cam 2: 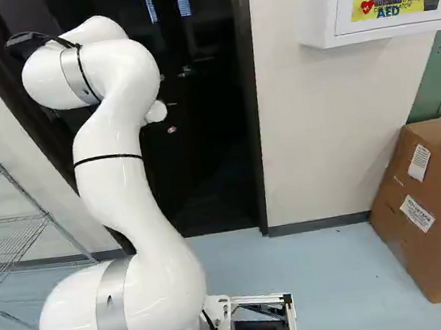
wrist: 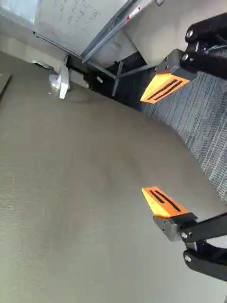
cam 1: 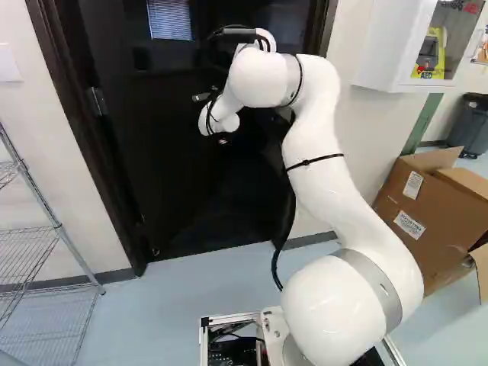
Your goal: Open the door and move inside
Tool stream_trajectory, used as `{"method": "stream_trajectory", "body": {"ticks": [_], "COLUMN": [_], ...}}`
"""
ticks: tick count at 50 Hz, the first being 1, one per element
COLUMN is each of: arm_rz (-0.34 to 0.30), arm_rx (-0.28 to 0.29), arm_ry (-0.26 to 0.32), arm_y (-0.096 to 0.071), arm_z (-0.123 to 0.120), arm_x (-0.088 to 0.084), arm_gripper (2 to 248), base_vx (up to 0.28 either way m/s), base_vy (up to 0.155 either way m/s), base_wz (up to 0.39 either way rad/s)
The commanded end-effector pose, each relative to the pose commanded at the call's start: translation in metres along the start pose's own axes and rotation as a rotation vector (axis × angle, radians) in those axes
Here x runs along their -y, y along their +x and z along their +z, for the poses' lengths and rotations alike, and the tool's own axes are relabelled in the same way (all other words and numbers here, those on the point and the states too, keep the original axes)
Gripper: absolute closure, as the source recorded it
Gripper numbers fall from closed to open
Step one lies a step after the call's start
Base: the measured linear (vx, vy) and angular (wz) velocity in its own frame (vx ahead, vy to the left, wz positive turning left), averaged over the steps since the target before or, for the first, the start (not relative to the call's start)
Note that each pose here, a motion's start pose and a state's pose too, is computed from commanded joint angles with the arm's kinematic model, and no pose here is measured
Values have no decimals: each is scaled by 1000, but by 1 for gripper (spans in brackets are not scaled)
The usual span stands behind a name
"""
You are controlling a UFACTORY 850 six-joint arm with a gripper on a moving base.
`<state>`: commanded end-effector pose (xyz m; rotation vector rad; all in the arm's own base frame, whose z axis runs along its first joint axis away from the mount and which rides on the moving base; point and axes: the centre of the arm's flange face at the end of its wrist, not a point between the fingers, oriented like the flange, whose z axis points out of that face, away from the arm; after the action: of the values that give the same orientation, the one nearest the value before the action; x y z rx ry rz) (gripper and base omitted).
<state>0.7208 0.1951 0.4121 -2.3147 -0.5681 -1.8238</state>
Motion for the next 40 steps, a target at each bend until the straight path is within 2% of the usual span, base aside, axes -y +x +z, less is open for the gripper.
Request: {"method": "stream_trajectory", "body": {"ticks": [24, 40], "arm_rz": [21, 78], "arm_rx": [46, 72], "arm_ry": [-20, -66], "arm_y": [-5, -9], "arm_z": [-51, -84], "arm_x": [-9, -17], "arm_gripper": [3, 3], "base_vx": [0, 0], "base_vy": [0, 0], "base_wz": [0, 0]}}
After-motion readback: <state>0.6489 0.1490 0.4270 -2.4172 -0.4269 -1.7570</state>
